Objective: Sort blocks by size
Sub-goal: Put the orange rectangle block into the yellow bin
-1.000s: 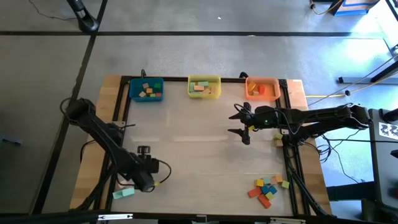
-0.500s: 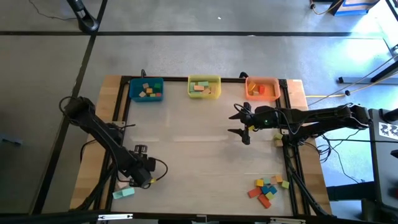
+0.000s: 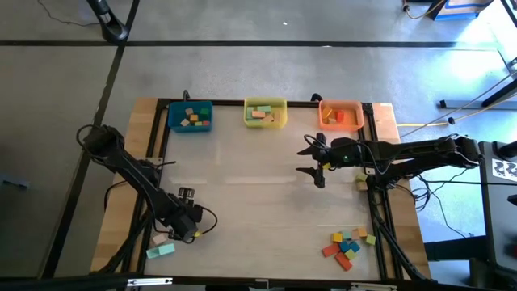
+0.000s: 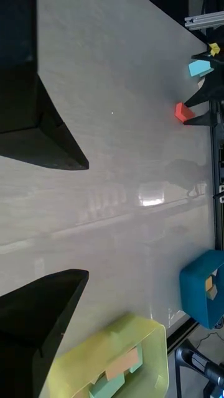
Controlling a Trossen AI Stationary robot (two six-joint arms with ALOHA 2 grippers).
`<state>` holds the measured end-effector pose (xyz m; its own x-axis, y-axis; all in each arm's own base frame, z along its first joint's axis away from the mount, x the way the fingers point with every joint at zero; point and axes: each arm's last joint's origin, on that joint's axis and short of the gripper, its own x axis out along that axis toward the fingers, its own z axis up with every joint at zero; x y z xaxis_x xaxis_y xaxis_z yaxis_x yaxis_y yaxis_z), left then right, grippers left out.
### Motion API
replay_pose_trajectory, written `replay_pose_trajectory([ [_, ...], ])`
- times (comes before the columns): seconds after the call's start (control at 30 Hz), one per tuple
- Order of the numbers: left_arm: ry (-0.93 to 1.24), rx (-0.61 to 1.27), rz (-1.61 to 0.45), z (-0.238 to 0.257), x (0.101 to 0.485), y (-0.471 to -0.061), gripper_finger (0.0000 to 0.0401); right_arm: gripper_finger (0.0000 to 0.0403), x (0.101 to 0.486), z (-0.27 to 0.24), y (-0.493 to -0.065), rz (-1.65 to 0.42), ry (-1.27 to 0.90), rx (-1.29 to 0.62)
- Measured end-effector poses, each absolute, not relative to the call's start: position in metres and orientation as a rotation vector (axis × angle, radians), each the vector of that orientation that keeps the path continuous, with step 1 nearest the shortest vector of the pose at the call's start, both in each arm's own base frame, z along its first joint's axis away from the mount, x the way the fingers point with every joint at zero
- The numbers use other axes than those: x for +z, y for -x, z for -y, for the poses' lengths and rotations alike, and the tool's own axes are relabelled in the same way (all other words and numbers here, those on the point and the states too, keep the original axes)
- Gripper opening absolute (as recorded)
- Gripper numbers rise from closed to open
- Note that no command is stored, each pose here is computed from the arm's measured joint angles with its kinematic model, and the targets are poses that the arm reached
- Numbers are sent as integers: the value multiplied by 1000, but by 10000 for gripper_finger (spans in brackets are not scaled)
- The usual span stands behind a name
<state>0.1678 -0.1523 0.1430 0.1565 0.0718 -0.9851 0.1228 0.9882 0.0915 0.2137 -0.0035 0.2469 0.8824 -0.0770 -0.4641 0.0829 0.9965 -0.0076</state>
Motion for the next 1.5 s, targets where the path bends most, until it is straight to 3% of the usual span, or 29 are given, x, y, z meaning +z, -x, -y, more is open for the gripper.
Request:
replay_pose_trajectory([
  [0.2, -93, 22, -1423, 146, 138, -168, 174, 273, 247, 3, -214, -481, -13, -83],
  [0.43, -1, 35, -1440, 141, 138, -175, 114, 273, 247, 3, -214, -481, -13, -83],
  [0.67, 257, 189, -1364, 134, 148, -190, 120, 273, 247, 3, -214, -481, -13, -83],
  [0.93, 417, 197, -1244, 122, 178, -210, 115, 273, 247, 3, -214, -482, -13, -83],
  [1.5, 280, 251, -841, 47, 223, -265, 122, 273, 247, 4, -214, -481, -12, -87],
])
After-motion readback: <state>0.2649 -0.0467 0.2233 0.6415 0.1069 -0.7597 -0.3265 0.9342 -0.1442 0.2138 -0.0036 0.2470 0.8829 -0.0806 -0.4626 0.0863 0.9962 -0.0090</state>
